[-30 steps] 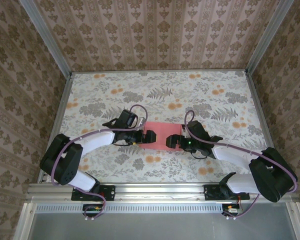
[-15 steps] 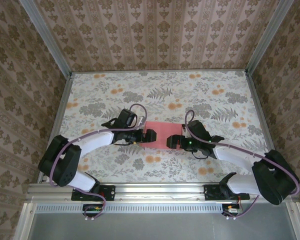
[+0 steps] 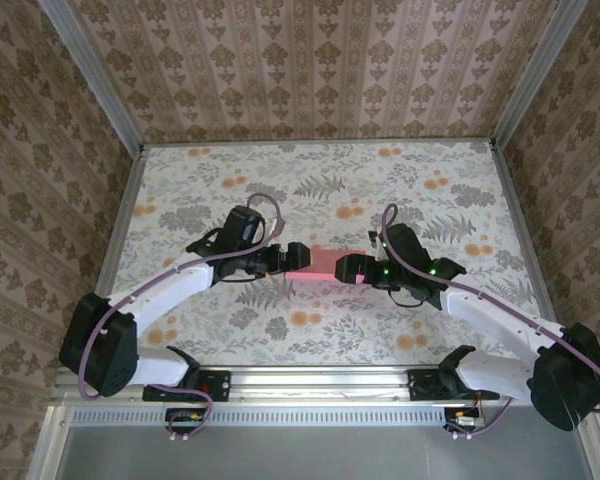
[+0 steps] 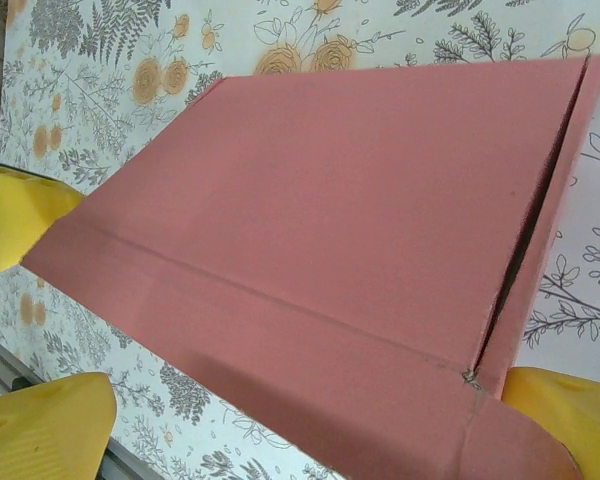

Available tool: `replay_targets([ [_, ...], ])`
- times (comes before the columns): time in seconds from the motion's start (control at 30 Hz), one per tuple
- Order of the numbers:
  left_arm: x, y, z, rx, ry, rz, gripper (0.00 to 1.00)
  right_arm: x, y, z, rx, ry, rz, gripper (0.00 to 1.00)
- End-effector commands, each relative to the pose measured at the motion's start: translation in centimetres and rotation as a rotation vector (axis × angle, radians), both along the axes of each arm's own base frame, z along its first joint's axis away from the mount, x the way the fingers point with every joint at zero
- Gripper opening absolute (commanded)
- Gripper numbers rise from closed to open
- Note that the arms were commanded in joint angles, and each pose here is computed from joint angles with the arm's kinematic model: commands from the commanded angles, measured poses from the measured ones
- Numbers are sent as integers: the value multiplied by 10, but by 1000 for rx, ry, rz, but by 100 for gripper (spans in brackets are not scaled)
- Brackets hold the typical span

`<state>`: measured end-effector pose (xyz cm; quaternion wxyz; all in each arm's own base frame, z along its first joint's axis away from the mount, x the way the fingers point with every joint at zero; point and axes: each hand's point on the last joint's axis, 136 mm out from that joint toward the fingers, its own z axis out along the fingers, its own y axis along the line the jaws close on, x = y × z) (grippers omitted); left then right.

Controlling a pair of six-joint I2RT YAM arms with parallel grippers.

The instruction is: Fold the paper box

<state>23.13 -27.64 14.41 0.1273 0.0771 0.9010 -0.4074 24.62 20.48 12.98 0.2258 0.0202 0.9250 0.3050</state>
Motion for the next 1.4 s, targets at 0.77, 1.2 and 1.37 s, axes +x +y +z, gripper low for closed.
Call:
replay_targets([
  [0.77, -16, 3, 38, -104, 230, 59, 100, -7, 5, 39, 108, 118, -23, 100],
  [1.2, -12, -1, 45, -116, 297, 38, 100, -5, 8, 41, 137, 155, -35, 100],
  [1.37, -8, -2, 42, -116, 317, 36, 100, -1, 10, 43, 149, 159, -40, 100],
])
